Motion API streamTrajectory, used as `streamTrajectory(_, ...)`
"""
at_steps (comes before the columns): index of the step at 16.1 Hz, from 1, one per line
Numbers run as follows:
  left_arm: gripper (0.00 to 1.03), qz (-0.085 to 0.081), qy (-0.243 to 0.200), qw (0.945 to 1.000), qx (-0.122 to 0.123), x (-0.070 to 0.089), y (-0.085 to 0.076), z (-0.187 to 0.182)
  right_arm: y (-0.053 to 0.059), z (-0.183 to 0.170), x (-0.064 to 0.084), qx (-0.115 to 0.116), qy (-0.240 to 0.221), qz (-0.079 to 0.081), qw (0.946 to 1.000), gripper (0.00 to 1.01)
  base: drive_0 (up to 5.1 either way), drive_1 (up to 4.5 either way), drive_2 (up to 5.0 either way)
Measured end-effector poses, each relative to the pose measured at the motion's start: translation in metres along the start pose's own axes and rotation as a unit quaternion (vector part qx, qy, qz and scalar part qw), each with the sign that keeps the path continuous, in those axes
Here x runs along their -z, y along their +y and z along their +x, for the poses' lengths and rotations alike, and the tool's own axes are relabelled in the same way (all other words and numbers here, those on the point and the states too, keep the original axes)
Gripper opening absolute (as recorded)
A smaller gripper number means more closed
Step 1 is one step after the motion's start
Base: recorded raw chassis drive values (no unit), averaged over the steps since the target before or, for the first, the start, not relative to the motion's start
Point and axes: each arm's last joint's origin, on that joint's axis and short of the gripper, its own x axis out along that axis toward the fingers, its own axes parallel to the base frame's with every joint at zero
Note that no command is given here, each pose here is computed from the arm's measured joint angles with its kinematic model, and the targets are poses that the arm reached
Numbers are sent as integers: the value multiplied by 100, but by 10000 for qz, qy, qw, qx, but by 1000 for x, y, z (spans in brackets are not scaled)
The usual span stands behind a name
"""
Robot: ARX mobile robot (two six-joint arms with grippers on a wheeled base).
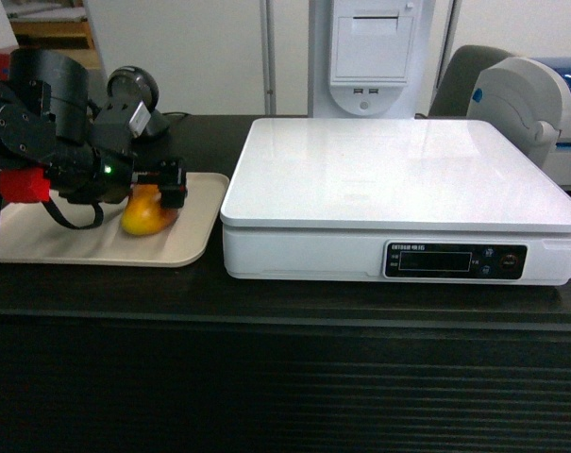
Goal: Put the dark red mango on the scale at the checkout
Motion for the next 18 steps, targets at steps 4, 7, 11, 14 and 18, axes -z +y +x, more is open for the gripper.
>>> streamTrajectory(4,97,-62,337,9994,49,11,2,7,0,0,0,0,2,2,10000,98,0,0,0)
streamTrajectory(7,65,-57,320,9995,21,10,1,7,0,0,0,0,2,2,10000,98,0,0,0)
streamTrajectory(11,60,-18,243,9997,-42,4,-3,-6,0,0,0,0,2,2,10000,98,0,0,0)
streamTrajectory(14,60,202,-563,9982,-43,-53,-33,-47,0,0,0,-2,2,2,10000,98,0,0,0)
streamTrajectory(18,60,463,-1168,9904,569,-98,-129,-65,0,0,0,0,2,2,10000,98,0,0,0)
